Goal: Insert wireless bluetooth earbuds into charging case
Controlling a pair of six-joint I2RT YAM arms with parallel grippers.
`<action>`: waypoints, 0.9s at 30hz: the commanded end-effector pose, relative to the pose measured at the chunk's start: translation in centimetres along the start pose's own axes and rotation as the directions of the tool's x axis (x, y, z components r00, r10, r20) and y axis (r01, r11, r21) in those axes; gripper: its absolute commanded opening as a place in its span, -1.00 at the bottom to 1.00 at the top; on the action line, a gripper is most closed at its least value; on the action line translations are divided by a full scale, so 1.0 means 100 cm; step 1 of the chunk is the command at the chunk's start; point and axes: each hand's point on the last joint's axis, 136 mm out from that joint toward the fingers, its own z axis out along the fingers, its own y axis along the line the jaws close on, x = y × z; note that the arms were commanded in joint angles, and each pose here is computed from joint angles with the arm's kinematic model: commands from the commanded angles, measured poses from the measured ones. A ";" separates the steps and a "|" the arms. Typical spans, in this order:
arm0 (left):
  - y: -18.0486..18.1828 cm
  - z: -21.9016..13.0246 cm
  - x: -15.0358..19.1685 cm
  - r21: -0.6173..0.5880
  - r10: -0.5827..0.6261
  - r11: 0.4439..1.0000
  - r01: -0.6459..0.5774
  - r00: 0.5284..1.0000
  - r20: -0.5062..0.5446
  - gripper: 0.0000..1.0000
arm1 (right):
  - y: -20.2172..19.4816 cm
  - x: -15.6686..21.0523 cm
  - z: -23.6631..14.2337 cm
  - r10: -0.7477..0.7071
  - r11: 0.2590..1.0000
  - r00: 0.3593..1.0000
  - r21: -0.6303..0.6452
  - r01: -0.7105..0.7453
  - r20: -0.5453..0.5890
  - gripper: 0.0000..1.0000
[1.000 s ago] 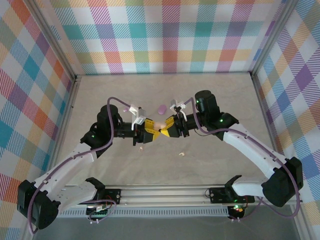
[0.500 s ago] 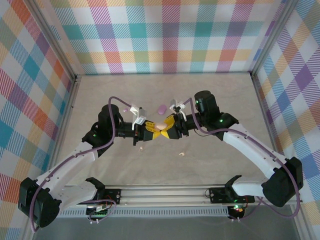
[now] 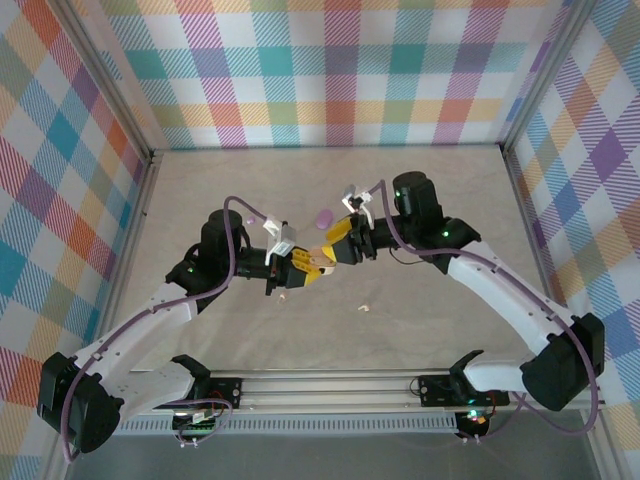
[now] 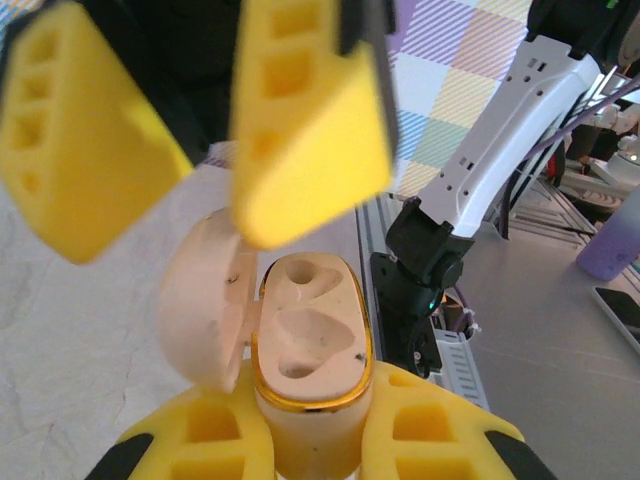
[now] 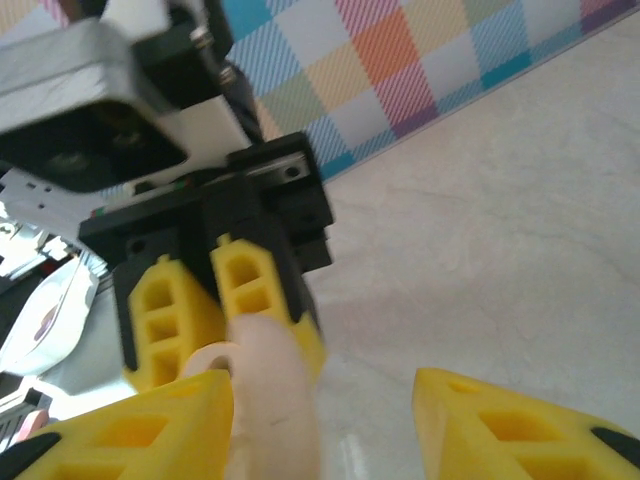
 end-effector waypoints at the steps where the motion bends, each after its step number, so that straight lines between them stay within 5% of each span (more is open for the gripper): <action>1: -0.009 -0.001 0.002 0.043 0.034 0.999 -0.034 0.999 0.000 -1.00 | -0.011 0.001 0.004 0.056 0.998 0.998 0.025 -0.056 -0.024 0.02; 27: 0.012 0.005 0.009 -0.020 -0.007 1.000 0.007 1.000 -0.022 -1.00 | -0.007 -0.010 0.000 0.104 0.994 0.994 0.031 -0.104 -0.016 0.29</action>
